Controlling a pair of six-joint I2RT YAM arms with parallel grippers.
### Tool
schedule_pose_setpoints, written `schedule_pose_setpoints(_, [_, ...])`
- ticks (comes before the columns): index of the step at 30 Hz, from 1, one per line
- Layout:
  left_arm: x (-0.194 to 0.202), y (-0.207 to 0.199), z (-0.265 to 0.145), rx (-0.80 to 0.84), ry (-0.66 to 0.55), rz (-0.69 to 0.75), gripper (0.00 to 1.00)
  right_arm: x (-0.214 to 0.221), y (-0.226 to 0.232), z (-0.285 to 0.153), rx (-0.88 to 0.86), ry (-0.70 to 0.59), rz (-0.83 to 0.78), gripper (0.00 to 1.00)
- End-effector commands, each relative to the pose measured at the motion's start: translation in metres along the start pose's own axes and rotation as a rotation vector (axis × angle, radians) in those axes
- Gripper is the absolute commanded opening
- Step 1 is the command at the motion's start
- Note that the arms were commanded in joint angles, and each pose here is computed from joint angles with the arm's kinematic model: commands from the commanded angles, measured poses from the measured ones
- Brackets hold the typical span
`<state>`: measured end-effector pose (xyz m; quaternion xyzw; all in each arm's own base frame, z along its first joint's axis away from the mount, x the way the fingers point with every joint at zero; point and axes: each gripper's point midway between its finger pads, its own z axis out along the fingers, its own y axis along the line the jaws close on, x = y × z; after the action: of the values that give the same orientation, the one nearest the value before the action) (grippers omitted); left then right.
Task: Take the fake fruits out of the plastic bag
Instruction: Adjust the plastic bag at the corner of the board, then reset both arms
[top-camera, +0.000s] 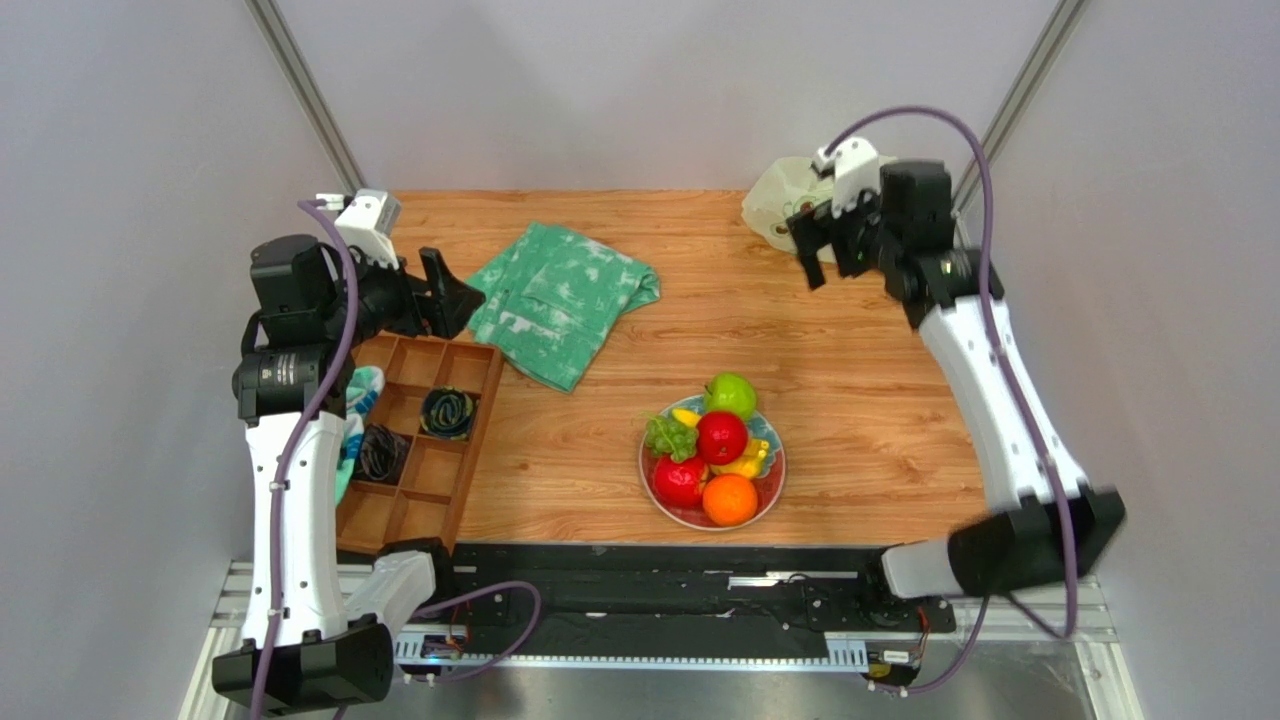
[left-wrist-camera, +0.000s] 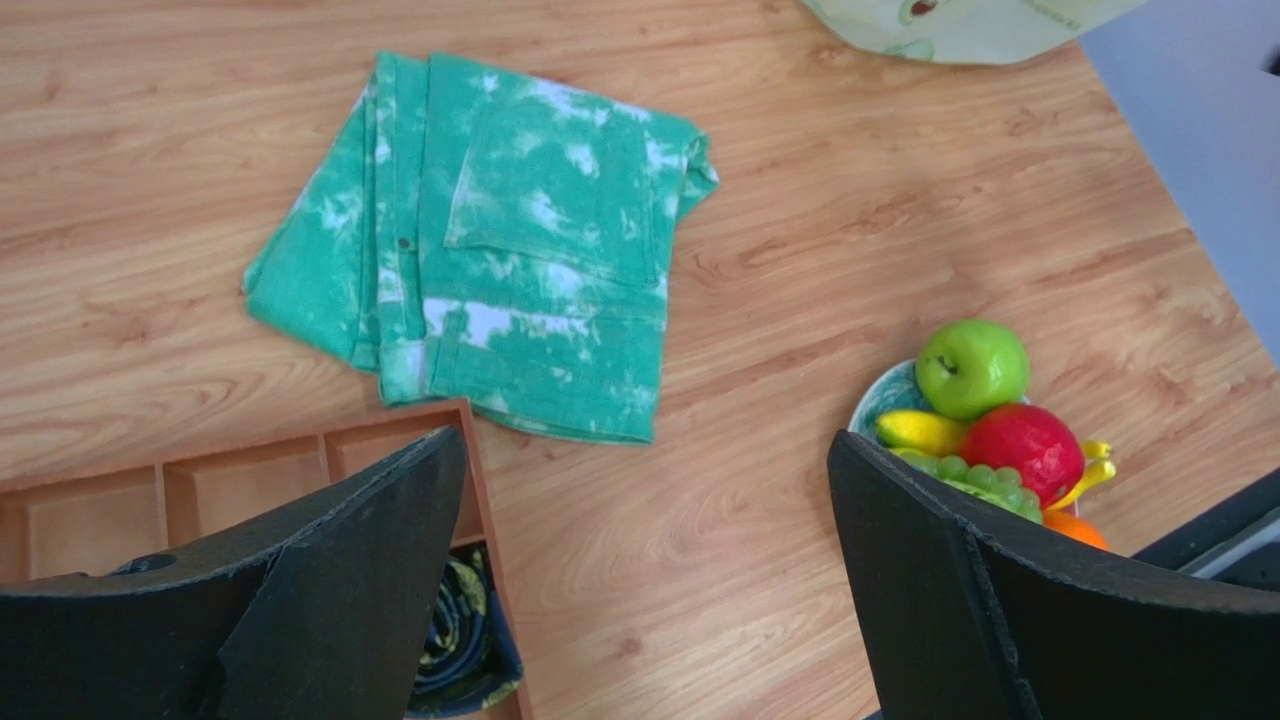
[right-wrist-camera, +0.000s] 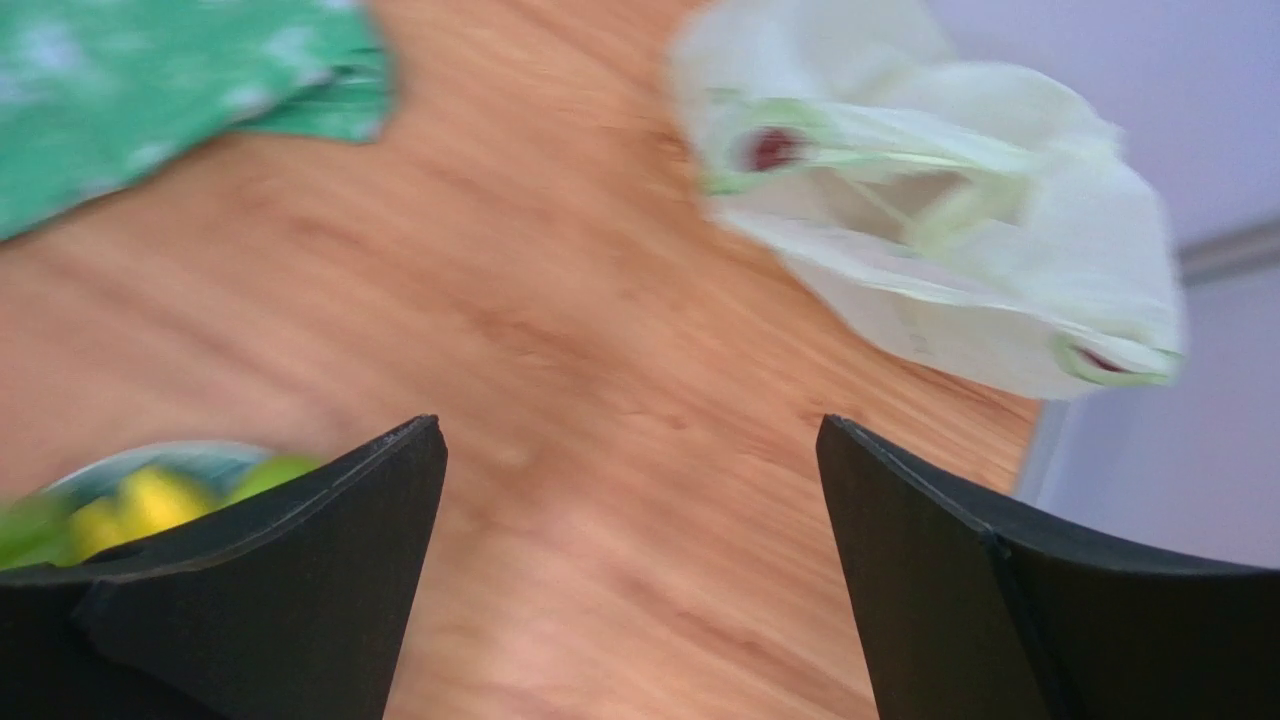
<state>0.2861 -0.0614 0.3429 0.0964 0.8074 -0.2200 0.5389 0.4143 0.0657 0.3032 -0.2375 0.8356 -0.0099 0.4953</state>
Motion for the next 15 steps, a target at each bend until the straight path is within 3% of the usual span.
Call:
schedule_pose_setpoints(1, [0.015,-0.002,0.012,0.018,0.042,0.059,0.99,0.008,0.09,-0.059,-0.218,-0.153,0.115,1.0])
schedule_pose_setpoints(3, [0.018,-0.01,0.02,0.051,0.067,0.086,0.99,0.01,0.088,-0.075,-0.157,-0.206,0.172,1.0])
schedule_pose_setpoints(5, [0.02,-0.013,0.026,0.073,0.086,0.13,0.99,0.026,0.099,-0.071,-0.17,-0.169,0.199,1.0])
schedule_pose_setpoints(10, [0.041,-0.013,0.055,0.134,0.171,0.157,0.99,0.048,0.069,-0.042,0.03,0.003,0.259,1.0])
schedule_pose_setpoints(15, [0.072,0.01,0.073,0.081,0.261,0.175,0.99,0.024,0.067,-0.029,0.017,-0.043,0.244,1.0])
